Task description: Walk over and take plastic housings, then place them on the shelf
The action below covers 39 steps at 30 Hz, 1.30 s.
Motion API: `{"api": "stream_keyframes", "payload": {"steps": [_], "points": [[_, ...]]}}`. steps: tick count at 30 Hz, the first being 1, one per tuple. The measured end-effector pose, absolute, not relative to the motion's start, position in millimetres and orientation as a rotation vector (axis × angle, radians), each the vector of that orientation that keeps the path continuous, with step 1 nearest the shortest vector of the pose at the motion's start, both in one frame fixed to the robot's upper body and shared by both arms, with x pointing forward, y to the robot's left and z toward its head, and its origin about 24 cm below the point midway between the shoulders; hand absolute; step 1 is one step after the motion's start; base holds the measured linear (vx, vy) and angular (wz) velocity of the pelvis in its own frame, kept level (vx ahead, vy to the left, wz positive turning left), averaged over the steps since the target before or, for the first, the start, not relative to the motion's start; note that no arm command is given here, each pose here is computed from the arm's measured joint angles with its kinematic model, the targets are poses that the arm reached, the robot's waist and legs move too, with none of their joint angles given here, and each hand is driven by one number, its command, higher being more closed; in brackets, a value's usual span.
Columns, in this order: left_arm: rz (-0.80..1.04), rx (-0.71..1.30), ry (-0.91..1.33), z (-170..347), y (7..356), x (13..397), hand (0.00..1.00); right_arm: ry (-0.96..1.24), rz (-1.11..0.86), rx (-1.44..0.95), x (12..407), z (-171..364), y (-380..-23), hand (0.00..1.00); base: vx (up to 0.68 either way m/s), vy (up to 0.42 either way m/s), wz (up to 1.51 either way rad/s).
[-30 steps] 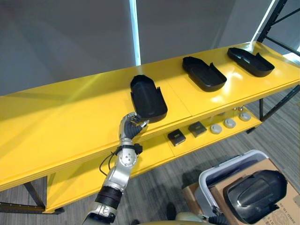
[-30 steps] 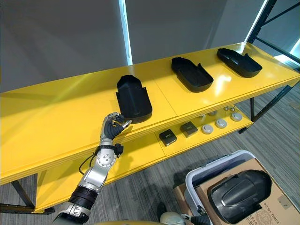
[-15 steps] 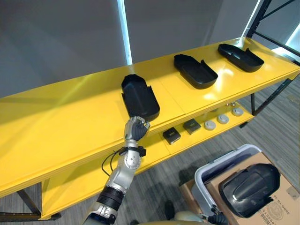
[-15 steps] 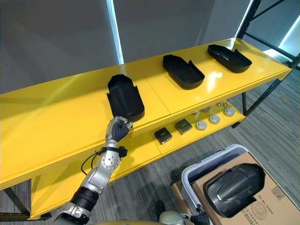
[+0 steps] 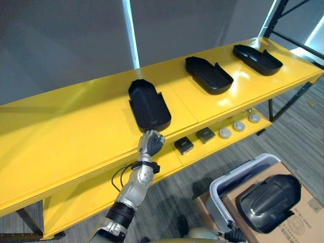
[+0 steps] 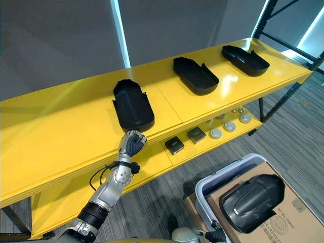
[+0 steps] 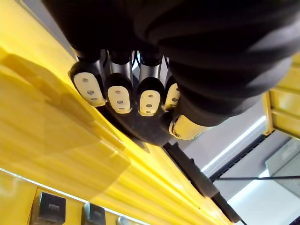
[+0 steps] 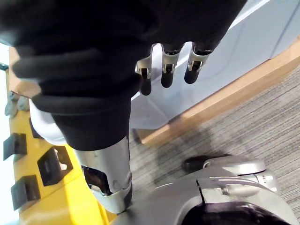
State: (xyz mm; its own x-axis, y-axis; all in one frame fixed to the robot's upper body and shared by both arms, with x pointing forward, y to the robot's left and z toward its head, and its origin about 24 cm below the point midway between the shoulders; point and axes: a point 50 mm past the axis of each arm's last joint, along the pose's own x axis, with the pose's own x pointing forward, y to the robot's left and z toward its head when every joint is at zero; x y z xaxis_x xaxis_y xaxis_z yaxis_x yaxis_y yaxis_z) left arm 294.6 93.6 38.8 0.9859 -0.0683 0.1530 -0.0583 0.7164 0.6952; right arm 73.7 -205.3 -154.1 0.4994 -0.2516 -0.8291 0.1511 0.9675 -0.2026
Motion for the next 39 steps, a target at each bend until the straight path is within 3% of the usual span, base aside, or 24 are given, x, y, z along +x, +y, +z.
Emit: {"api": "stream_keyframes", "payload": {"steps": [14,31,39], "points": [[0.115,0.805,-0.221,69,112,323,1.0,1.0,-0.246,-0.113,81,-152,-208,0.0,-0.02,-0.003,-0.05],[0.19,0.786,-0.147,69,134,333,1.0,0.983,-0.248,-0.112,84,-150,-208,0.0,0.0,0.001,-0.02],[0.165,0.659,-0.438,118,105,308,1.0,0.988,-0.253,-0.109,83,-151,-208,0.0,0.0,0.006,0.13]]}}
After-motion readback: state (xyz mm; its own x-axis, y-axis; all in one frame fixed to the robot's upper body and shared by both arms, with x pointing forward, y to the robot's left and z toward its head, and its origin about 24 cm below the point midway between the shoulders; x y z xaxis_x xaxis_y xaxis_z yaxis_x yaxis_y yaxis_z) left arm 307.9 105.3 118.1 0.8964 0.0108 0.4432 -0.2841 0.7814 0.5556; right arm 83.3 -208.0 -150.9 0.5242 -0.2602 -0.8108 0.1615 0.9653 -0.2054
